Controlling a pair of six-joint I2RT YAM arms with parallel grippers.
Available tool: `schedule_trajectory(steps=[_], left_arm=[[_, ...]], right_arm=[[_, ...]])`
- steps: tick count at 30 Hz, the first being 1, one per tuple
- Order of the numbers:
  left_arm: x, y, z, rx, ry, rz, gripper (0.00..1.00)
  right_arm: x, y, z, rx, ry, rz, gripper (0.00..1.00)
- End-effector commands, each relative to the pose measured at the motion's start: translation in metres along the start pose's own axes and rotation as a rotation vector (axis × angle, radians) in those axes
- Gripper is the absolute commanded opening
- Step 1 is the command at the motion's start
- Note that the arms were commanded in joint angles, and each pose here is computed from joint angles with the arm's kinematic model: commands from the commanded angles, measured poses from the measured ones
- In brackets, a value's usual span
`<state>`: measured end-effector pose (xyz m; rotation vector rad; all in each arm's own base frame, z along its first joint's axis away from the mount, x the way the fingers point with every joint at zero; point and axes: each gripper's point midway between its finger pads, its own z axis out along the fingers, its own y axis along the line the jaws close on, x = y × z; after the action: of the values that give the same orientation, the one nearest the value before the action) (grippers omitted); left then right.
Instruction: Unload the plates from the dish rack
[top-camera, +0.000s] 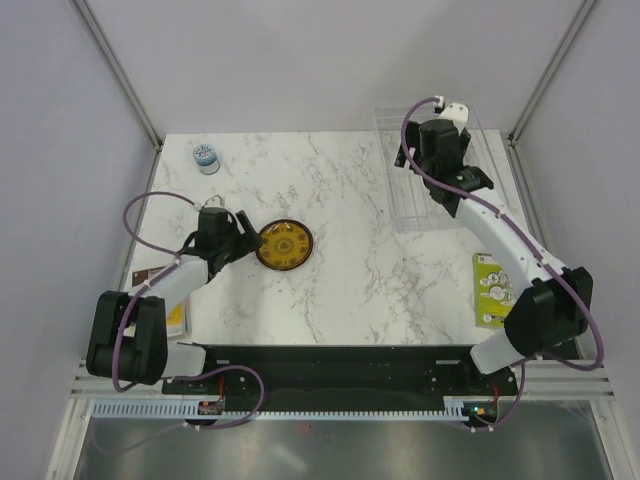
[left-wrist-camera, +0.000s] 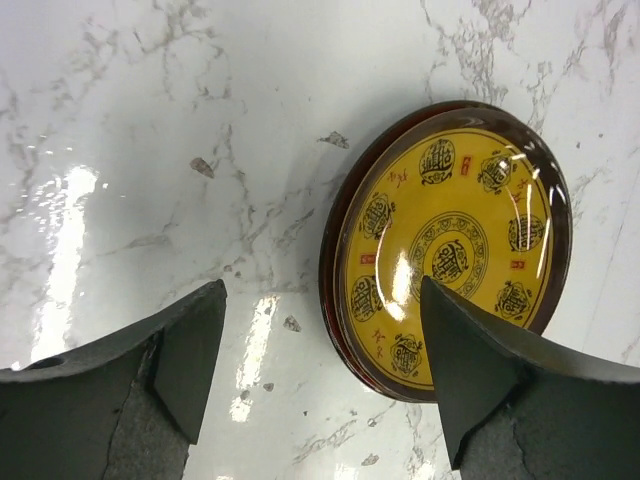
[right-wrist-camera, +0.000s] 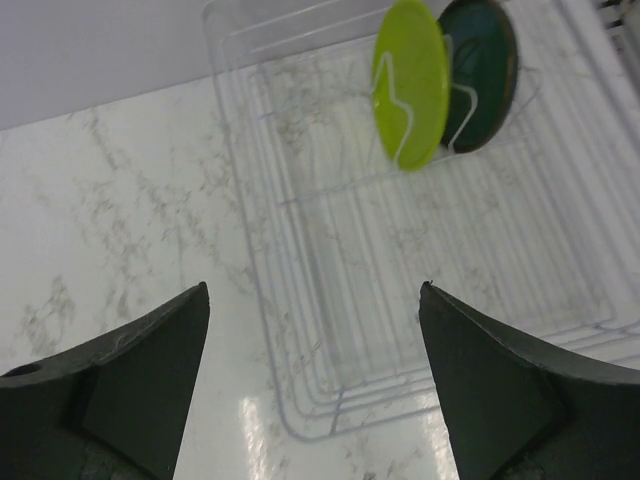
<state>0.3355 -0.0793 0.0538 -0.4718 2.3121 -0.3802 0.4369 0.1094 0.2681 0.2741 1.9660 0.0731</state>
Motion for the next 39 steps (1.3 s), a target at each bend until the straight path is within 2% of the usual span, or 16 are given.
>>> schedule_trajectory(steps=[1,3,4,5,7,8,10,17,20,21,24,26,29,32,36,39], left_arm=[[-0.051,-0.015,-0.030,0.010,-0.159,0.020,0.84],[-0.060,-0.029,-0.039,0.064,-0.180,0.012,0.84],[-0.063,-0.040,-0.045,0.117,-0.183,0.014,0.84],[-0.066,-0.046,-0.048,0.142,-0.187,0.020,0.84],[-0.075,-0.061,-0.056,0.197,-0.200,0.036,0.84],[-0.077,-0.064,-0.058,0.208,-0.204,0.051,0.84],[-0.085,-0.070,-0.063,0.227,-0.221,0.068,0.84],[-0.090,-0.072,-0.062,0.232,-0.236,0.091,0.84],[-0.088,-0.069,-0.056,0.221,-0.224,0.095,0.84],[-0.088,-0.070,-0.056,0.223,-0.222,0.095,0.84],[-0.085,-0.071,-0.053,0.228,-0.210,0.097,0.84],[-0.083,-0.070,-0.051,0.228,-0.204,0.099,0.84],[-0.082,-0.071,-0.051,0.231,-0.202,0.101,0.84],[-0.080,-0.070,-0.051,0.234,-0.195,0.103,0.84],[-0.077,-0.068,-0.050,0.233,-0.191,0.107,0.84],[-0.077,-0.069,-0.051,0.235,-0.190,0.112,0.84]], right_arm=[[-0.034,-0.048,0.047,0.265,-0.059,-0.091,0.93],[-0.023,-0.065,0.086,0.327,-0.017,-0.109,0.91],[-0.040,-0.062,0.096,0.319,-0.043,-0.104,0.90],[-0.023,-0.066,0.121,0.337,-0.004,-0.124,0.89],[-0.042,-0.072,0.139,0.349,-0.034,-0.110,0.88],[-0.028,-0.077,0.159,0.362,-0.003,-0.137,0.88],[-0.042,-0.079,0.173,0.369,-0.028,-0.141,0.87],[-0.026,-0.098,0.225,0.389,0.009,-0.219,0.85],[-0.018,-0.103,0.234,0.382,0.027,-0.233,0.68],[-0.013,-0.109,0.237,0.388,0.038,-0.229,0.56],[-0.001,-0.120,0.244,0.376,0.069,-0.214,0.50],[0.004,-0.119,0.247,0.348,0.082,-0.206,0.40],[0.007,-0.122,0.247,0.332,0.093,-0.200,0.14],[0.003,-0.116,0.242,0.300,0.089,-0.196,0.00],[-0.012,-0.106,0.228,0.273,0.061,-0.181,0.00],[-0.039,-0.097,0.202,0.330,-0.009,-0.212,0.00]])
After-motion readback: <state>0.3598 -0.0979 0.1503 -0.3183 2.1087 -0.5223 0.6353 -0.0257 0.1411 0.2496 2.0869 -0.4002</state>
